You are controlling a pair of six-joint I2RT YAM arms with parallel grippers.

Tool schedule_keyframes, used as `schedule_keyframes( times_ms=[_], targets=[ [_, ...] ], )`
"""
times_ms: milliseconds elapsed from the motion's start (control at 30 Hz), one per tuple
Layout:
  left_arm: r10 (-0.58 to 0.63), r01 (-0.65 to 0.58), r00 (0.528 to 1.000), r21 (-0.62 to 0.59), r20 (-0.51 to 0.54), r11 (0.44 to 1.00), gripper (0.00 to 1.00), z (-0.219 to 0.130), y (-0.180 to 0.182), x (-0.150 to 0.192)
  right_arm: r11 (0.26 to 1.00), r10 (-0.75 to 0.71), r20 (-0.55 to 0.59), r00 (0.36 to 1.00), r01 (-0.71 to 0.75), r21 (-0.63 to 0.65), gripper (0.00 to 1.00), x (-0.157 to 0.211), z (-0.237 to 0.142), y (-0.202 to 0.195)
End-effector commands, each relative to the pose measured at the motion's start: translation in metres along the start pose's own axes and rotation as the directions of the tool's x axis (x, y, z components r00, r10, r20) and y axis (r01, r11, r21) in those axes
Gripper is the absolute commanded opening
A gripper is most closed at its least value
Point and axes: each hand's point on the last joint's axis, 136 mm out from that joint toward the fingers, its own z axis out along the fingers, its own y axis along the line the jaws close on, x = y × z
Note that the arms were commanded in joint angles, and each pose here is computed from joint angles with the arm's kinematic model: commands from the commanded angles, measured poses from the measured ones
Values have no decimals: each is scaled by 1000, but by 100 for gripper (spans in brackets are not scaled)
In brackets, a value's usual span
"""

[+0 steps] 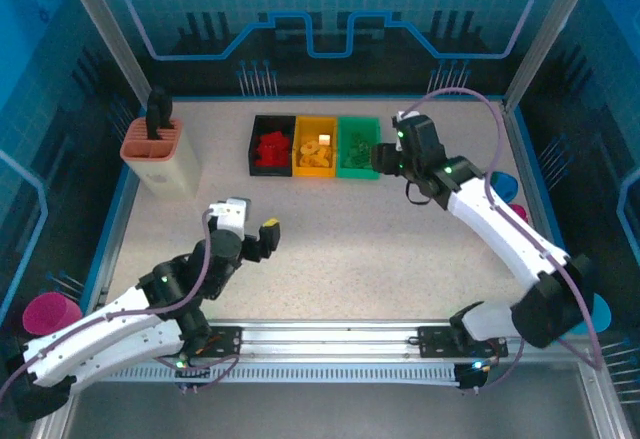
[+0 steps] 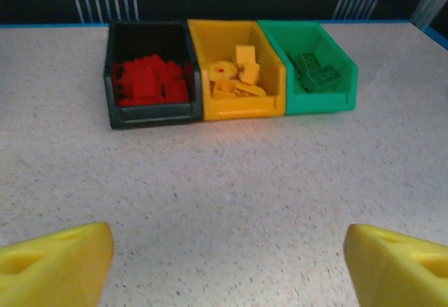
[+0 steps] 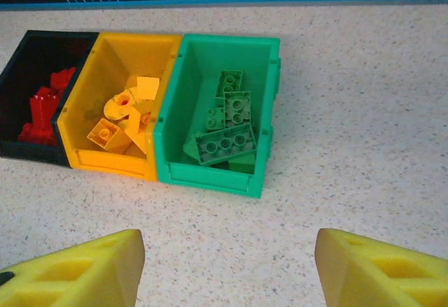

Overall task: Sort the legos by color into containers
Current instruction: Place the lego in the container, then reset both arms

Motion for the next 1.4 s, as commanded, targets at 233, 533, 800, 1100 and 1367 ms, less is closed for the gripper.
schedule_keyframes(
  times_ms=[233, 533, 800, 1100, 1367],
  targets=[
    [186, -152, 977, -262, 109, 953, 99, 9, 23, -37, 990, -139, 317, 938, 139, 23, 100, 34, -52, -35],
    [259, -209, 962, -371, 88, 905, 99, 19, 43, -27, 985, -113, 367, 923, 55, 164, 100, 94, -80, -90],
    [269, -221, 962, -449, 45, 866, 99, 28, 72, -7, 967, -127, 326, 937, 43, 252, 100, 137, -79, -117],
    [232, -203, 973, -512, -7, 834, 99, 45, 106, 28, 943, -234, 327, 915, 132, 306, 100, 141, -57, -118],
    [151, -116, 988, -516, 27, 849, 99, 66, 127, 49, 950, -213, 474, 854, 68, 303, 100, 133, -36, -126]
  ],
)
